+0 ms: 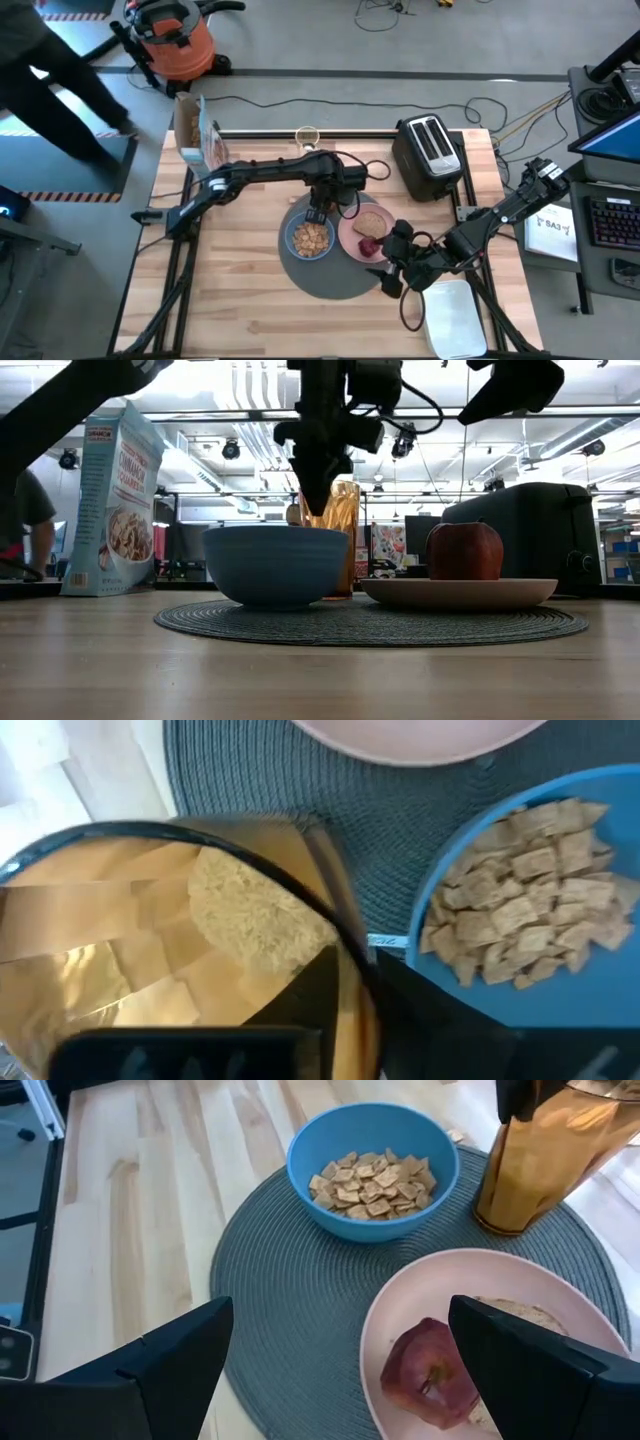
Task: Arrange a breakfast setting
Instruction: Put the yellow cup to the top left of the pink plate on the gray mat, then put the white patterned spoon beside the blue bowl on the gray mat
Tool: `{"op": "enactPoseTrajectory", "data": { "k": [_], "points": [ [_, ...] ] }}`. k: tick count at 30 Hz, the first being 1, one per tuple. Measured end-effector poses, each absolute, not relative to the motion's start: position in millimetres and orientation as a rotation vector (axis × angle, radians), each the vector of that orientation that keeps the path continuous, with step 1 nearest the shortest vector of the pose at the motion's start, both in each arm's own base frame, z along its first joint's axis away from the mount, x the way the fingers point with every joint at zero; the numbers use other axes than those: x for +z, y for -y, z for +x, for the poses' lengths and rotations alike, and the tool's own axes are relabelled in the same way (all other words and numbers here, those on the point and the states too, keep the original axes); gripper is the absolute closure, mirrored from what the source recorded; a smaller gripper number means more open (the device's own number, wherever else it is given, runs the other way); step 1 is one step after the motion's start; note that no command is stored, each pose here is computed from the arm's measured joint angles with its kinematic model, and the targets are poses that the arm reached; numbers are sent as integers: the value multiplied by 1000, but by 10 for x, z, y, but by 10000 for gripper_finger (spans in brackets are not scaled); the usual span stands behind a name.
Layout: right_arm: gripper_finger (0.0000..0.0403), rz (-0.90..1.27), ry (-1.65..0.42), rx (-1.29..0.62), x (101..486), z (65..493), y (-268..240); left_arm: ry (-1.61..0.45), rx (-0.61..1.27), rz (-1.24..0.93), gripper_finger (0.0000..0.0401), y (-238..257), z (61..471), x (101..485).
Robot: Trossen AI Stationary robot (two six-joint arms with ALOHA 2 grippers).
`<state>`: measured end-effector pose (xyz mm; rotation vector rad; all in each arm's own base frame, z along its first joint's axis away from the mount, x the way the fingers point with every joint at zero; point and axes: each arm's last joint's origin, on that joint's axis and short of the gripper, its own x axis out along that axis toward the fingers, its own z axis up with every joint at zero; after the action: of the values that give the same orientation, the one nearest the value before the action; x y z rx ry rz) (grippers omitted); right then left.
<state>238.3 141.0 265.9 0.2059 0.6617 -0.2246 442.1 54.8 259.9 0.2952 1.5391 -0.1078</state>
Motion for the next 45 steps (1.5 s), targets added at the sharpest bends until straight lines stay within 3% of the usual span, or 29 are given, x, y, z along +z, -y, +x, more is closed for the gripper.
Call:
{"op": "enactPoseTrajectory", "data": {
  "k": [8, 14, 24, 28, 38, 45],
  "points": [
    [42, 206, -666, -218, 2658, 2383, -1412, -1526, -92, 305, 297, -542, 4384, 2685],
    [42, 207, -665, -218, 2659, 2384, -1413, -1461, -59, 289, 269, -521, 4321, 2995],
    [42, 269, -618, -208, 2697, 2417, -1435, -1333, 15, 253, 266, -496, 4114, 3424],
    [42, 258, -626, -199, 2696, 2428, -1420, -1309, 144, 262, 266, -556, 4007, 3582],
    [42, 316, -648, -247, 2675, 2459, -1328, -1288, 357, 101, 266, -1119, 3836, 3661],
    [42, 273, -736, -332, 2605, 2470, -1128, -1320, 382, 59, 266, -1527, 3718, 3585]
  ]
}}
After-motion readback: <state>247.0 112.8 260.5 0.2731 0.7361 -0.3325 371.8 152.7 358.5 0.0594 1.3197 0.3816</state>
